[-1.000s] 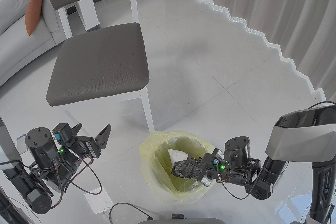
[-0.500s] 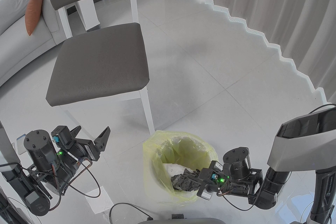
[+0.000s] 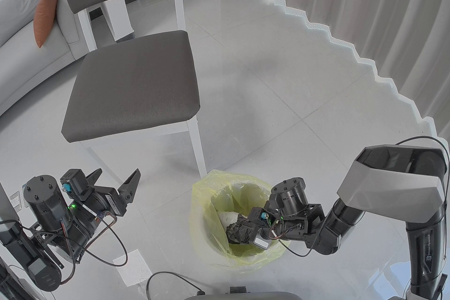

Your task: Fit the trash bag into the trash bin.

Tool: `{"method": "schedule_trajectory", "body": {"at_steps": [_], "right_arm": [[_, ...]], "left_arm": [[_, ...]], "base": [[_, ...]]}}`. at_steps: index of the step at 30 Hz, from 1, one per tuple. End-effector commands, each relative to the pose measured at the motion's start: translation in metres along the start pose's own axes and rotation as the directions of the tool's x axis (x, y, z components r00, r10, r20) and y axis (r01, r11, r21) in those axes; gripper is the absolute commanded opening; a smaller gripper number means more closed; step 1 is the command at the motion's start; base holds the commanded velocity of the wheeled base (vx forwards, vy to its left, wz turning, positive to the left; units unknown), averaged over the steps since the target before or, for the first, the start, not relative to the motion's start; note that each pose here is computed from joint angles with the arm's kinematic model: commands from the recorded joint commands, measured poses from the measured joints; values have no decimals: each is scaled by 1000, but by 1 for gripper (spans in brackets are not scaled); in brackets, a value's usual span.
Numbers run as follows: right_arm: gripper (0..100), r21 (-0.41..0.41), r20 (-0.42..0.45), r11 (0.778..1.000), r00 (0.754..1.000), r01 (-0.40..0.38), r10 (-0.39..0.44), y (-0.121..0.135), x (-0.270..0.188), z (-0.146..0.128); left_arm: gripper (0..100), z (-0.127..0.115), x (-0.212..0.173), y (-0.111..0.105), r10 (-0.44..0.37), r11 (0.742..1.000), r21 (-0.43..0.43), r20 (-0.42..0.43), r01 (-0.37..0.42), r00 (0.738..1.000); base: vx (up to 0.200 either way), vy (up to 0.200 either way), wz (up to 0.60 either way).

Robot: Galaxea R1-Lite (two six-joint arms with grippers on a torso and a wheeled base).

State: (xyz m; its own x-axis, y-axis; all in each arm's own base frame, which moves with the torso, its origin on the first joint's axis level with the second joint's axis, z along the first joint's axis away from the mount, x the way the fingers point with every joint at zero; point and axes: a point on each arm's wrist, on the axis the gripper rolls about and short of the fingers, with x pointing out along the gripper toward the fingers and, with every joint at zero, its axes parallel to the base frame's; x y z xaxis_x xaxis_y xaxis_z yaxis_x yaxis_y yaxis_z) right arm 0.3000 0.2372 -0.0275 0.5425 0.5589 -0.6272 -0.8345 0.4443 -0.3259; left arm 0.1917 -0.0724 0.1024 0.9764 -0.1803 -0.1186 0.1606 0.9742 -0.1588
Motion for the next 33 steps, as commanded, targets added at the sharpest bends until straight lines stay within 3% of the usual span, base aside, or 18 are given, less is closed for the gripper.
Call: {"method": "schedule_trajectory", "body": {"at_steps": [1,17,18,33], "right_arm": [[0,3,-50,1000,999,0,0,-9,30,-19],[0,-23,-106,999,994,-37,34,-11,44,-17],[100,-25,-105,999,994,-36,33,-12,44,-16],[100,-40,-61,999,998,-22,20,-8,42,-9]], "left_arm": [[100,4,-3,1,-1,1000,-7,29,1,1000],[100,5,-8,7,22,1000,-16,30,-22,999],[100,5,-8,7,24,1000,-16,31,-23,999],[100,3,-7,7,26,1000,-15,19,-26,999]], "base": [[0,0,0],[0,0,0],[0,0,0],[0,0,0]]}}
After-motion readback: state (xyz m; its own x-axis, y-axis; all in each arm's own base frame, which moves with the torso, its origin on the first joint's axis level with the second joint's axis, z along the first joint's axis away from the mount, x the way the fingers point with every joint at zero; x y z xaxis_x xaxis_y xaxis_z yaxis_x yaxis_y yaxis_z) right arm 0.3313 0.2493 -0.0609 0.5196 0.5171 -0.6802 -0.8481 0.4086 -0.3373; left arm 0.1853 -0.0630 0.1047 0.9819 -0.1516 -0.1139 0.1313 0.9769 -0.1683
